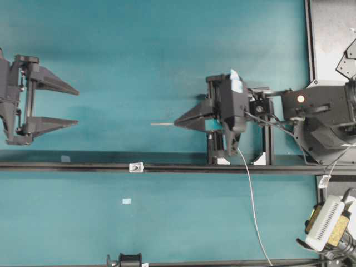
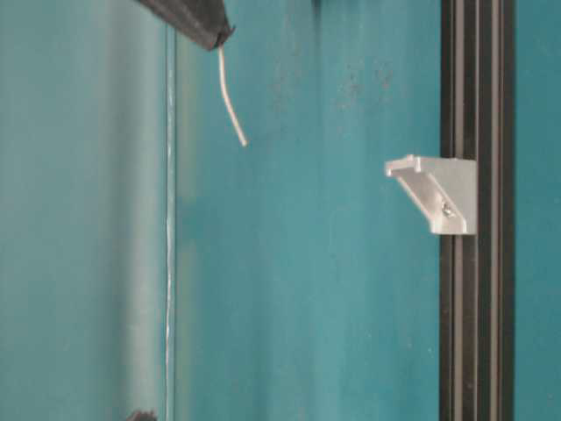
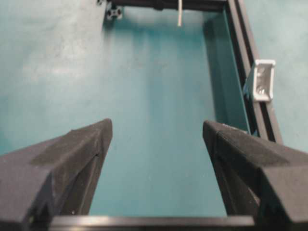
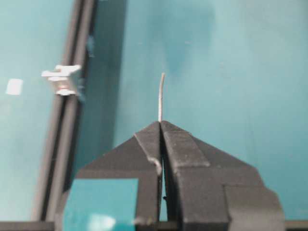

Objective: Insert the wire into the hole on the right side and pull it with the left arm.
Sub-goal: 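Lift the wire and carry it down toward the white bracket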

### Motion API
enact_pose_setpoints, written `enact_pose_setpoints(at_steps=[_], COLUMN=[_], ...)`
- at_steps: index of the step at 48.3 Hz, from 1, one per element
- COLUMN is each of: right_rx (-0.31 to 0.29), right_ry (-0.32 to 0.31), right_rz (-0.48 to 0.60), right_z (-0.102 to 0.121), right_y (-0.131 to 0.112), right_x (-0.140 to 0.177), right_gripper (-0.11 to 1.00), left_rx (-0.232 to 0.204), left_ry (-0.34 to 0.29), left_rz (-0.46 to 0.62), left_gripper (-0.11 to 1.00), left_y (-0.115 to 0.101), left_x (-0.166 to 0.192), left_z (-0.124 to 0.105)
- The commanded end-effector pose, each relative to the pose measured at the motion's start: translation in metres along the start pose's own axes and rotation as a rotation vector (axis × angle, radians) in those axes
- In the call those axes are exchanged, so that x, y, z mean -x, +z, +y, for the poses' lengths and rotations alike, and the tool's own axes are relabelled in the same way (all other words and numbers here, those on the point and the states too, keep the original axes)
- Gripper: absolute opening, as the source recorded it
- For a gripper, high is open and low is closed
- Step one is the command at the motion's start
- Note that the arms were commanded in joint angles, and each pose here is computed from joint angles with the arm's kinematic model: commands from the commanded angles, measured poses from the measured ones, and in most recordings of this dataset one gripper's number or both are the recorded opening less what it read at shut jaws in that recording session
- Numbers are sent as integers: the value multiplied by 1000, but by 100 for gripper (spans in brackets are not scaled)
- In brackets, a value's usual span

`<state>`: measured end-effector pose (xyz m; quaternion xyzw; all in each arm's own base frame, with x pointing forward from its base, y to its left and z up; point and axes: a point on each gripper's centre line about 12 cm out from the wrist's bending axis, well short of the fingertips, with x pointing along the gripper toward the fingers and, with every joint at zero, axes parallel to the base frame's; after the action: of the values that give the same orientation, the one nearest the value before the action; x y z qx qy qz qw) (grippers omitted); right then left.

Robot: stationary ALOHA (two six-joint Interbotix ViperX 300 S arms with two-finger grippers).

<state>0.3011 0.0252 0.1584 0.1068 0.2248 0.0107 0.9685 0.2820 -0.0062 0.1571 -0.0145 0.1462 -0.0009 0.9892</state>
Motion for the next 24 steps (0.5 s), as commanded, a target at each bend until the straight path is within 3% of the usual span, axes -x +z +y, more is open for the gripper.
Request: enact_pose_setpoints(at_steps=[1,8,16,24], right_rx=[-18,-45,-41,-21], right_ry=[27,55,72,17], right_rz=[-64,-111,-164,-186], right_z=[8,19,33,46], right_y=[5,-3,-8,-20], right_x=[5,10,12,6], right_gripper=[2,2,2,2], left_rx=[5,-1,22,15], left_ry=[-6,-35,-78,-111], left_rz=[-46,-85,-129,-157], left_gripper=[91,91,91,91], left_y=[3,-3,-5,-9], left_x=[-8,-19,-30,-38], left_z=[-3,-13,-27,-39])
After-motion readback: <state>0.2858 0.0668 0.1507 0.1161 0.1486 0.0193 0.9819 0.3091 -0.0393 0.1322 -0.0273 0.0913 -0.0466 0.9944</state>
